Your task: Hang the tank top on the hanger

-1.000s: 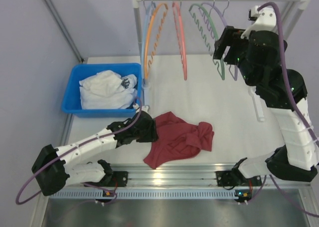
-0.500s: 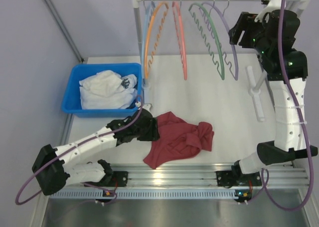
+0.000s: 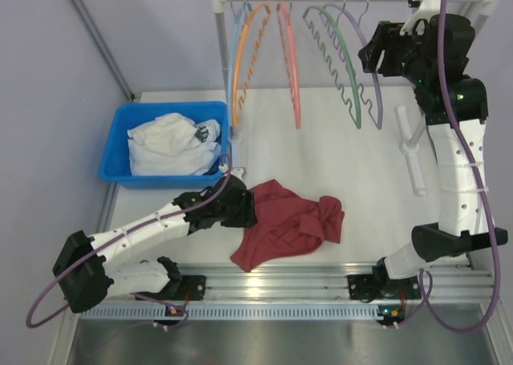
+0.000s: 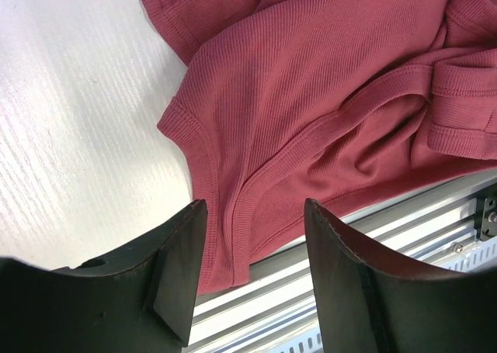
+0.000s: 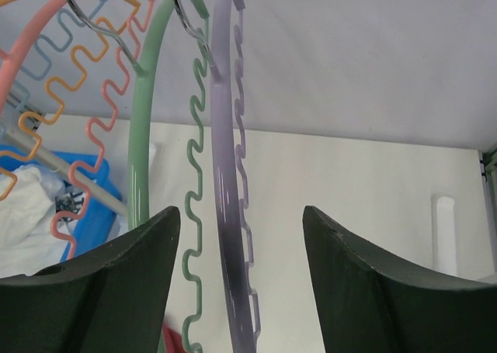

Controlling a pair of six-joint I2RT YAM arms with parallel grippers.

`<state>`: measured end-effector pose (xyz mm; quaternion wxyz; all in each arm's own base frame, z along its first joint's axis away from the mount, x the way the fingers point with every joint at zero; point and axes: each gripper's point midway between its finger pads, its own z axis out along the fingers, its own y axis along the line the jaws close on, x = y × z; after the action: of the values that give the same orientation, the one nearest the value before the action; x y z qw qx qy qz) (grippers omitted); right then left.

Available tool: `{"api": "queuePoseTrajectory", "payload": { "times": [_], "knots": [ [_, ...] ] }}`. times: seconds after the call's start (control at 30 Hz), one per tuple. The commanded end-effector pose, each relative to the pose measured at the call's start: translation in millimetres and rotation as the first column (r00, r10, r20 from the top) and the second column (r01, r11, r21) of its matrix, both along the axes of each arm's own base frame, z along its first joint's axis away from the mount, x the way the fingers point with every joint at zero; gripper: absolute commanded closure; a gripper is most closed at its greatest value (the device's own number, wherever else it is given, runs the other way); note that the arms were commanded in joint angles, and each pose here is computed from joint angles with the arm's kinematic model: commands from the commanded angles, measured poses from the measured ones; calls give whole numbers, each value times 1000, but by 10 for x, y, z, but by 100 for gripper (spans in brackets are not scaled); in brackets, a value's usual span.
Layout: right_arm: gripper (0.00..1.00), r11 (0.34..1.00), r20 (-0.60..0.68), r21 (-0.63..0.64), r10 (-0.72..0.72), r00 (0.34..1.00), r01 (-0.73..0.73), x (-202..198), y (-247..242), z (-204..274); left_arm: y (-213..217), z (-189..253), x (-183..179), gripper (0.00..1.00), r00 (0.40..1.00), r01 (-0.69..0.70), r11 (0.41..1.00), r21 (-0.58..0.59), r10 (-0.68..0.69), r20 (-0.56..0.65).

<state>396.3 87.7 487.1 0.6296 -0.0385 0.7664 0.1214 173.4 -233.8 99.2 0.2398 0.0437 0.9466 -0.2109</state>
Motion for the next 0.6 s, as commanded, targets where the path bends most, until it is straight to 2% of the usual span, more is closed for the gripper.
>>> {"api": "queuePoseTrajectory", "payload": {
  "times": [0.0,0.27,0.57],
  "knots": [
    [36,1000,11,-20,10,1000,-10,109,-11,-22,-80,127,63,42,1000,11,1000,-26,-10,22],
    [45,998,-32,-64,6,999,-8,201,36,-177,-80,91,51,41,1000,10,1000,-29,-9,16],
    [48,995,-40,-95,-2,999,-2,175,74,-206,-92,90,61,41,1000,18,1000,-24,-18,18]
  ]
}}
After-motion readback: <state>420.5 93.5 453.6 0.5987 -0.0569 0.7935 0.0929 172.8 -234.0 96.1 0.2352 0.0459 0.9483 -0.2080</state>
